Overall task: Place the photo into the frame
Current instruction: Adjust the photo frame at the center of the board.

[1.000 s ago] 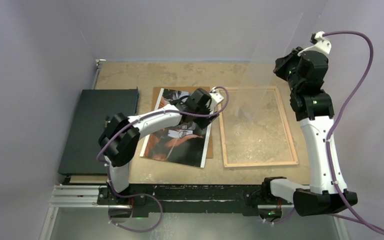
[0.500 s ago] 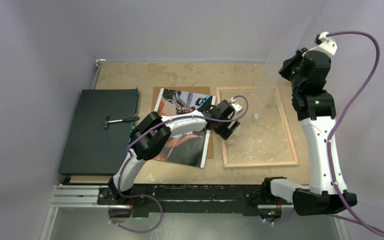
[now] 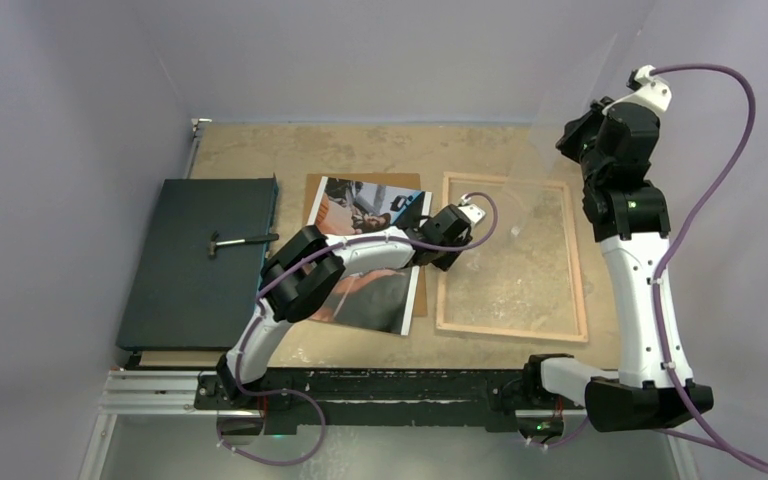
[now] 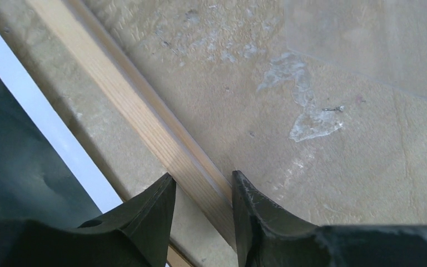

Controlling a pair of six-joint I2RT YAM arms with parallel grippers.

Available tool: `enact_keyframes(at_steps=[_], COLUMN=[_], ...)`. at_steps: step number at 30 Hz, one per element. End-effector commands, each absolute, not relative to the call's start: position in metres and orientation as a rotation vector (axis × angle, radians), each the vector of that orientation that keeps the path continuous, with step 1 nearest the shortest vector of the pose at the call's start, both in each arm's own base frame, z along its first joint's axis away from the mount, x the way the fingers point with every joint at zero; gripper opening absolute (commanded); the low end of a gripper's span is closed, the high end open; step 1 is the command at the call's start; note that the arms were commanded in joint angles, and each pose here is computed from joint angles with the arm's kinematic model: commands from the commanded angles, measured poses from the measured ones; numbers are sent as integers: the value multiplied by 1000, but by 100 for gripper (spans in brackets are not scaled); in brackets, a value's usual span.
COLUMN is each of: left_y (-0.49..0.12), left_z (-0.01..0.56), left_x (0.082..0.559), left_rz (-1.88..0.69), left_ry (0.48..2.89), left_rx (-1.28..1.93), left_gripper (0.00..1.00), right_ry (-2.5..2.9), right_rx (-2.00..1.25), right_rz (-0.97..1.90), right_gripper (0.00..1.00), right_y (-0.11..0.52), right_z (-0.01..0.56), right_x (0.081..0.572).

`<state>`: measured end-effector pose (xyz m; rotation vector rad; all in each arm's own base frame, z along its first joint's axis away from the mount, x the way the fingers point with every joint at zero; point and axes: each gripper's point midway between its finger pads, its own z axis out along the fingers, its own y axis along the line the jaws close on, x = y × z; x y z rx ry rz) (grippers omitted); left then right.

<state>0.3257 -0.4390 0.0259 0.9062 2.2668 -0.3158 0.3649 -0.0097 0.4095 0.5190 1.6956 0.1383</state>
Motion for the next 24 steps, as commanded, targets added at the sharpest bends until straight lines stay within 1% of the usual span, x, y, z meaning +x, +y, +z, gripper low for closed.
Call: enact_keyframes(at_steps=[1, 5, 10, 14, 19, 24], left_y=[-419, -411, -409, -396, -373, -383], left_z=[23, 26, 24, 17, 10, 19], left_x=[332, 334, 337, 348, 359, 370], left_rz=[-195, -162, -139, -62, -12, -42], left_ry=[2211, 2172, 2154, 2135, 2152, 2133], left_rx=[958, 985, 1010, 1045, 1025, 970], left_gripper=[35, 31, 31, 25, 25, 26], right_ry=[1621, 1638, 1634, 1644, 1655, 1672], right_rx=[495, 493, 494, 489, 485, 482], right_rz=[201, 214, 210, 219, 231, 252], right_gripper=[0, 0, 0, 0, 0, 0], right_y=[-4, -1, -2, 0, 2, 6], right_z=[427, 419, 421, 419, 414, 407], right_x=[363, 366, 364, 364, 365, 369])
